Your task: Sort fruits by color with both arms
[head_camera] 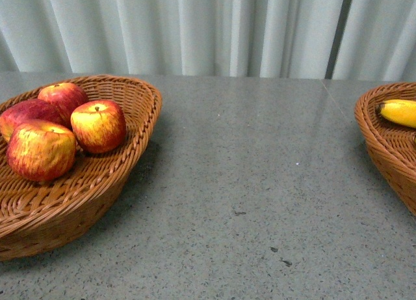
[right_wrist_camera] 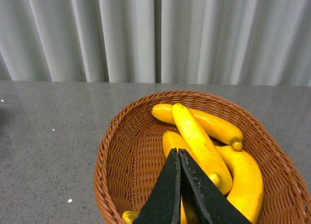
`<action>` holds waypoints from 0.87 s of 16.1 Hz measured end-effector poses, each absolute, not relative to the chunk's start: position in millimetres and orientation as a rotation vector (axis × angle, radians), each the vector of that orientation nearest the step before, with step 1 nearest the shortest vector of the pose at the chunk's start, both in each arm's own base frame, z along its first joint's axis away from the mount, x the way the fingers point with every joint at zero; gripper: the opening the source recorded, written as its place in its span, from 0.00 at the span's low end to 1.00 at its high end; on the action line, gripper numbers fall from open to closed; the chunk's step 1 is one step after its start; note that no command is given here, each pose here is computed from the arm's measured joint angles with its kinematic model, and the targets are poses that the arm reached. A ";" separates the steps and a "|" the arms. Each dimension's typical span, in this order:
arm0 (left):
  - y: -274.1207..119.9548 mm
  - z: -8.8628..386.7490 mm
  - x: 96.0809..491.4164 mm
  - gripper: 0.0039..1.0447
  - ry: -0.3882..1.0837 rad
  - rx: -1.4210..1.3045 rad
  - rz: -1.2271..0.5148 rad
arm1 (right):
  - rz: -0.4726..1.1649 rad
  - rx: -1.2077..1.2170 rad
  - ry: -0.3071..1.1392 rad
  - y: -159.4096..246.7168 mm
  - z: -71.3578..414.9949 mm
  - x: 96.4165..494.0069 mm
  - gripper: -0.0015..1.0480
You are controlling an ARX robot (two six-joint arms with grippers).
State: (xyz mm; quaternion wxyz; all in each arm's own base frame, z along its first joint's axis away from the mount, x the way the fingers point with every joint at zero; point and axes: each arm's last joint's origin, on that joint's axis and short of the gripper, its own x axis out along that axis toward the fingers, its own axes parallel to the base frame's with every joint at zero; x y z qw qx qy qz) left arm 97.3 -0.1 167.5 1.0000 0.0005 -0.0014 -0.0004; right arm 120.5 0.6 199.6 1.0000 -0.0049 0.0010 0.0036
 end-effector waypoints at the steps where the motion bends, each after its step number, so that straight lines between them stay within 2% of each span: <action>1: -0.1 167.5 97.3 0.94 -0.003 0.001 -0.002 | -0.002 -0.010 0.005 -0.1 194.2 118.4 0.02; 8: -0.1 167.5 97.3 0.94 -0.003 0.001 -0.001 | 0.000 -0.010 -0.003 0.0 178.0 108.8 0.02; 10: -0.1 167.5 97.3 0.94 -0.003 0.001 -0.001 | 0.003 -0.010 0.037 0.1 165.0 101.2 0.02; 11: -0.1 167.5 97.3 0.94 -0.002 0.001 0.000 | 0.000 -0.008 -0.014 0.0 168.2 97.2 0.02; 14: -0.1 167.5 97.3 0.94 -0.002 0.001 -0.001 | 0.000 -0.007 -0.008 0.0 167.6 97.1 0.02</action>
